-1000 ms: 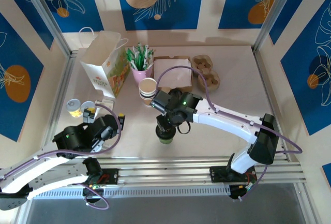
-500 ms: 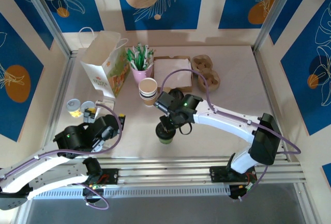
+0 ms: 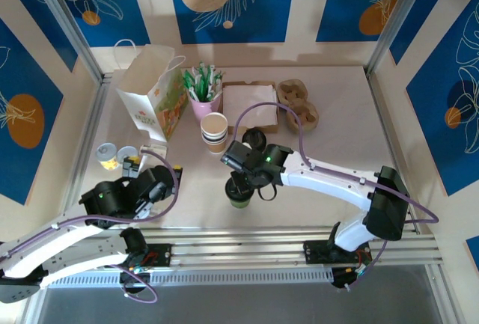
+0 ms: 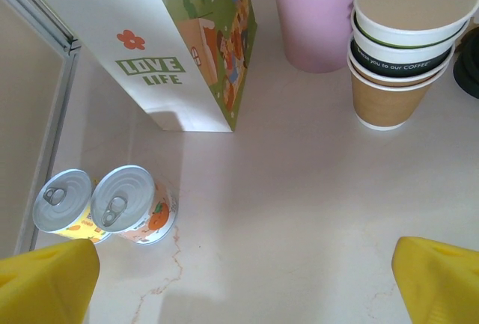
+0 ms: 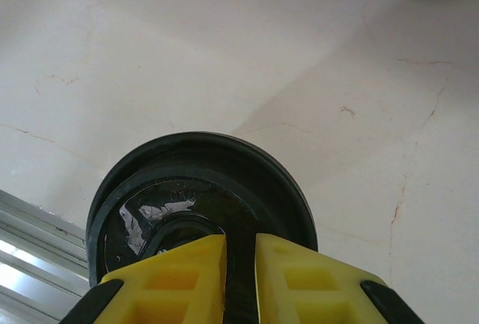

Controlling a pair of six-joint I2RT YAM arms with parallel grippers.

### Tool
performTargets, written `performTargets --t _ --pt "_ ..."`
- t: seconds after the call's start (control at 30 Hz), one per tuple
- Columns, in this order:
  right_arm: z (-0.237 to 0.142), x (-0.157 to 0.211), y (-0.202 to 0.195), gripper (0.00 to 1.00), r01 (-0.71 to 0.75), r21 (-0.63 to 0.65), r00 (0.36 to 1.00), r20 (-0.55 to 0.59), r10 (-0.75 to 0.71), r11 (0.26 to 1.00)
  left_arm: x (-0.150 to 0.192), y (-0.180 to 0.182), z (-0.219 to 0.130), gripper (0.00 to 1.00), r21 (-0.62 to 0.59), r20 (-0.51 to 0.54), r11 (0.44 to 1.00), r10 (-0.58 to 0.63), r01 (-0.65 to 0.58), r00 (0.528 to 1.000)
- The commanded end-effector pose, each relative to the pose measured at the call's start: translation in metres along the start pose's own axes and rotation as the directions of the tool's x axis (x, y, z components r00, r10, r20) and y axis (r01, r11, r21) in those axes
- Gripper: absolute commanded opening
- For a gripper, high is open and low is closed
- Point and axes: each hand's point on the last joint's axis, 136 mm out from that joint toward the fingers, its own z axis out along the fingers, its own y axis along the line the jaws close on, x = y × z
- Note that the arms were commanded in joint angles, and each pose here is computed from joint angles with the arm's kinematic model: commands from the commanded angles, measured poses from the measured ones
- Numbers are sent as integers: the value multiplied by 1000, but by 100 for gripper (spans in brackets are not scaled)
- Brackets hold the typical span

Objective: Pack the takeout coffee

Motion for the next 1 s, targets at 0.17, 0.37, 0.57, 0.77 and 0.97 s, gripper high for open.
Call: performTargets --t 0.17,0.37,0.57,0.77,0.97 --pt "6 28 -11 18 -13 61 998 -67 17 998 8 -5 5 100 14 -32 1000 28 -27 999" --pt "-2 15 -5 24 14 46 999 -53 -12 999 8 -13 7 100 35 -44 999 34 -32 998" --pt "-7 3 -1 33 30 24 998 -48 -29 999 11 -19 7 100 67 -59 997 33 -29 998" --pt "-21 -11 5 39 46 -9 999 -22 -46 999 10 -30 6 100 126 -74 992 8 1 997" --pt "-45 -16 7 43 30 -53 1000 10 -30 998 9 -61 4 100 241 -145 966 -58 92 988"
